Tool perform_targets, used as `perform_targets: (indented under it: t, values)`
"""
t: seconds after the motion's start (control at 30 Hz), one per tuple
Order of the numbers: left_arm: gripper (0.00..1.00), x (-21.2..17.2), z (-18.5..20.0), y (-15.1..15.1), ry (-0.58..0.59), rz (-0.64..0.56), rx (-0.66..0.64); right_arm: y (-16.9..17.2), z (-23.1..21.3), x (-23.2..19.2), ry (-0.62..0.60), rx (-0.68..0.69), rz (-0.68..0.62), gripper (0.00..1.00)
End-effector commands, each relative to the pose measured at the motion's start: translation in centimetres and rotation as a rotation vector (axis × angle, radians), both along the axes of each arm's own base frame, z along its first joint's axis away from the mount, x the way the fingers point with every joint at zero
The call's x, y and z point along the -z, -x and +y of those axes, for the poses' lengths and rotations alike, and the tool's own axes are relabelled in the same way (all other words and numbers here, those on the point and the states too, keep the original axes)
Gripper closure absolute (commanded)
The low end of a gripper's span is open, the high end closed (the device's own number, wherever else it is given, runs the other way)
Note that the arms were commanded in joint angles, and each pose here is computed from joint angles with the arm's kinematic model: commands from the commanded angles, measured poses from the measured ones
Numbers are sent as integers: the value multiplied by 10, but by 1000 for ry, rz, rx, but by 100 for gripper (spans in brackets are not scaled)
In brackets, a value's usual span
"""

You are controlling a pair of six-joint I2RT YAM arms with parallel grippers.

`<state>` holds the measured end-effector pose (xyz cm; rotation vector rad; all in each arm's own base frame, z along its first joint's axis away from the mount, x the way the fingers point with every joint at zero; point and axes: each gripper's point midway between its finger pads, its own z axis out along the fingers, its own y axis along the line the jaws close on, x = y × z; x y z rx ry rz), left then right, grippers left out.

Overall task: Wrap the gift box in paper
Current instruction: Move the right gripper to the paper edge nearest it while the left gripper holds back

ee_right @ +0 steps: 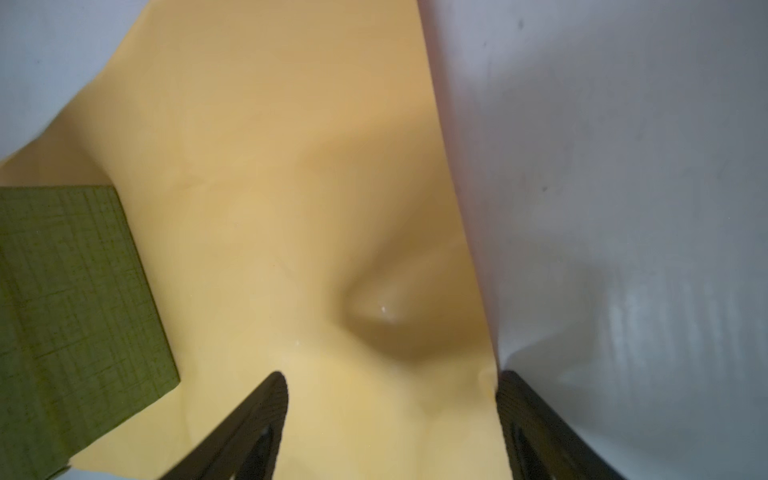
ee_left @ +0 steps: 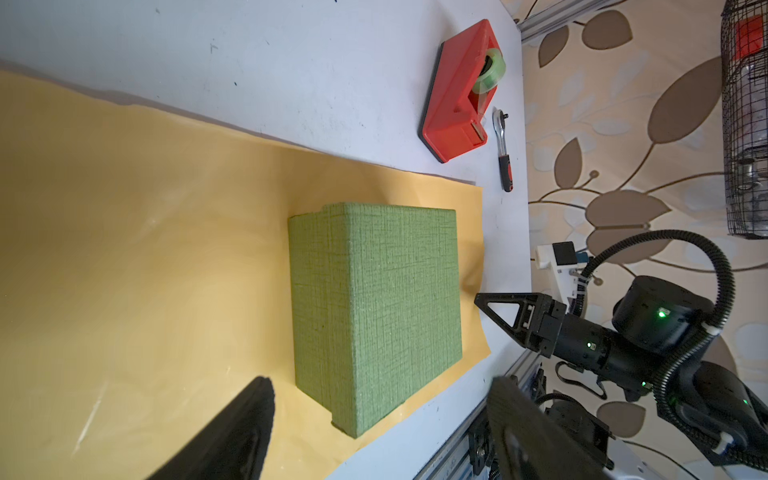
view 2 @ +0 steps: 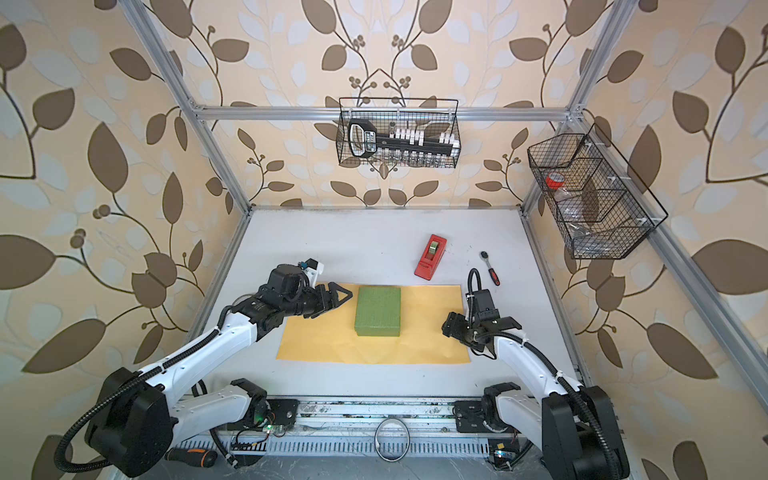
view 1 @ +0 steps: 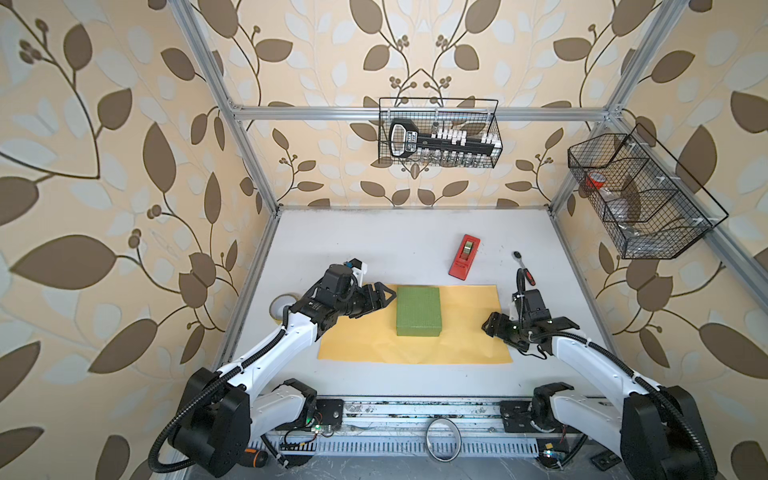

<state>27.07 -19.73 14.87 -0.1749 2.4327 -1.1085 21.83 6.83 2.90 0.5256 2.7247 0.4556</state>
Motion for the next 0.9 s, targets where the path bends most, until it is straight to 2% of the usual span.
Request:
perform_targets:
  t: [0.0,0.27,0.37,0.47,0.57,0.63,0.73,0.87]
  values:
    - [18,-23,-8,-2,28,-61,39,20,14,0,-103,-27,55,22]
    - [18,-23,-9,-2,34,-54,43,1,32,-20,-231,-103,-131,23]
    - [18,-20,-8,-1,33,-47,41,-7,36,-26,-249,-119,-189,24]
    - [18,-20,-9,0,39,-42,43,-8,31,-24,-234,-88,-194,24]
    - [18,-21,-9,1,41,-42,44,2,4,-16,-60,16,-143,24]
    - [18,-21,-9,1,39,-38,40,14,-17,-19,75,97,-101,18]
    - [18,-18,-9,1,35,-24,35,30,-13,-18,65,134,-70,14]
    - [18,-17,-11,2,39,-8,42,56,-23,-8,120,167,-2,12]
